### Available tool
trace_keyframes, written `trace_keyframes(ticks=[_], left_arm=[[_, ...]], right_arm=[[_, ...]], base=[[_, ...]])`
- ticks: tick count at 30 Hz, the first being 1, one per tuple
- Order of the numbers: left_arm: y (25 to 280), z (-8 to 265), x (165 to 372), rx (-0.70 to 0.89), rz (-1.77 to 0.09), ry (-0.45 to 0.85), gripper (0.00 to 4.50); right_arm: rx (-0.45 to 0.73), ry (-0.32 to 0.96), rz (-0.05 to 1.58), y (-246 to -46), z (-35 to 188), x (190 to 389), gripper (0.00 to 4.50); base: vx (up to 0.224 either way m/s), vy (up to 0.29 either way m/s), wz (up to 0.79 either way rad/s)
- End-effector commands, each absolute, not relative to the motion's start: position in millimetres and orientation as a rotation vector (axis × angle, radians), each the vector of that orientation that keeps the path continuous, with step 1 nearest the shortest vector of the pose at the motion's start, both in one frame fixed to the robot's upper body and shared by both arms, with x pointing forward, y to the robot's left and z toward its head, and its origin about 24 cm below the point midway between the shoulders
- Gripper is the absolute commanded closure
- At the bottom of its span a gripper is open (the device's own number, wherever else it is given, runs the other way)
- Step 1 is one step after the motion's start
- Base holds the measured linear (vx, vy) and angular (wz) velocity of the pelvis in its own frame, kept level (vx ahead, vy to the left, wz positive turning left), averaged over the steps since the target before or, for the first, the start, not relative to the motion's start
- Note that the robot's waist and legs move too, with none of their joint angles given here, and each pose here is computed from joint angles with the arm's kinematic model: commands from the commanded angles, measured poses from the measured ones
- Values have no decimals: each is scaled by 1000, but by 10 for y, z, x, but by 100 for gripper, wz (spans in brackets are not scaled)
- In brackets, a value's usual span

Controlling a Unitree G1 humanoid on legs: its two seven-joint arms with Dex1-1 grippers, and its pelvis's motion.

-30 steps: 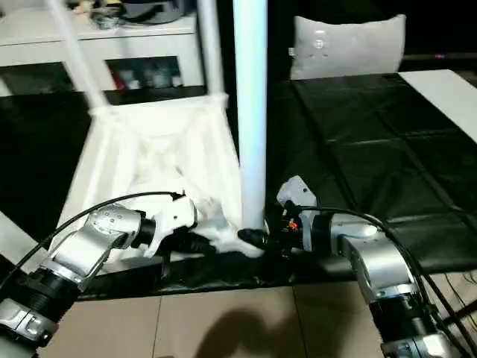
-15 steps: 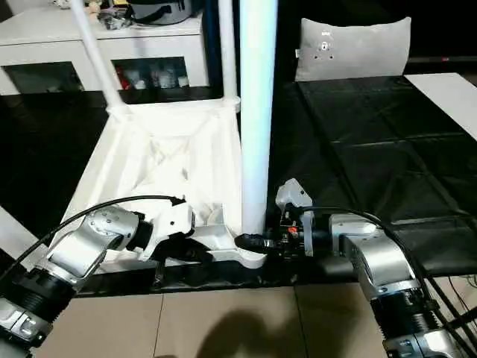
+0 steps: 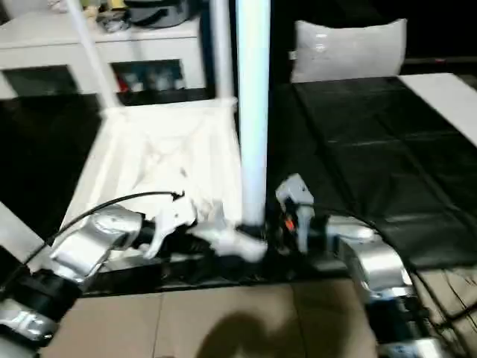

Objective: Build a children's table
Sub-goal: Rotate leg to tighten

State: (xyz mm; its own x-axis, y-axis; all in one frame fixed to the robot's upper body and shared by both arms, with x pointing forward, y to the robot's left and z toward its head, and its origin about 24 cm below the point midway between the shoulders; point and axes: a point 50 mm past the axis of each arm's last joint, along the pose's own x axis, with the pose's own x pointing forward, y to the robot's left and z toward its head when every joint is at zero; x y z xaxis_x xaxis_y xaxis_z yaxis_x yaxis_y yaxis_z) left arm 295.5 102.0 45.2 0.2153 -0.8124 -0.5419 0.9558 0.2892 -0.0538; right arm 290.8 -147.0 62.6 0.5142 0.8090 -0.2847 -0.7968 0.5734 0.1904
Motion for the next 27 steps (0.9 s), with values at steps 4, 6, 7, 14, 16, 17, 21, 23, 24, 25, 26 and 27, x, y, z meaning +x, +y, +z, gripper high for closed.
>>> trace_keyframes(ticks=[4,6,7,14,16,17,21,23,24,25,26,27], left_arm=[[819,571,3047,267,-1163,451,450],[813,576,3029,276,-1182,449,450],[826,573,3027,292,-1192,450,450],[899,570,3017,326,-1219,443,450],[907,569,3009,331,-1228,443,450],[912,569,3005,334,-1233,443,450],[952,569,2964,357,-1296,440,450],[975,566,2942,376,-1332,440,450],[976,566,2940,377,-1334,441,450],[1002,559,2921,395,-1363,449,450],[1029,552,2897,412,-1400,462,450],[1047,548,2880,423,-1424,471,450]], right_arm=[[106,425,817,-1186,466,2981,241],[97,401,819,-1167,472,2976,185],[91,387,821,-1171,478,2978,185],[80,343,835,-1360,574,2962,118],[68,340,845,-1393,587,2956,101],[60,338,852,-1411,595,2950,92],[-1,337,912,-1550,645,2925,58],[-32,345,935,-1617,663,2920,38],[-34,346,936,-1621,664,2920,38],[-53,359,967,-1672,683,2908,38],[-70,371,1003,-1715,702,2893,38],[-80,379,1027,-1742,715,2882,38]], base=[[0,0,0],[0,0,0],[0,0,0],[0,0,0],[0,0,0],[0,0,0],[0,0,0],[0,0,0],[0,0,0],[0,0,0],[0,0,0],[0,0,0]])
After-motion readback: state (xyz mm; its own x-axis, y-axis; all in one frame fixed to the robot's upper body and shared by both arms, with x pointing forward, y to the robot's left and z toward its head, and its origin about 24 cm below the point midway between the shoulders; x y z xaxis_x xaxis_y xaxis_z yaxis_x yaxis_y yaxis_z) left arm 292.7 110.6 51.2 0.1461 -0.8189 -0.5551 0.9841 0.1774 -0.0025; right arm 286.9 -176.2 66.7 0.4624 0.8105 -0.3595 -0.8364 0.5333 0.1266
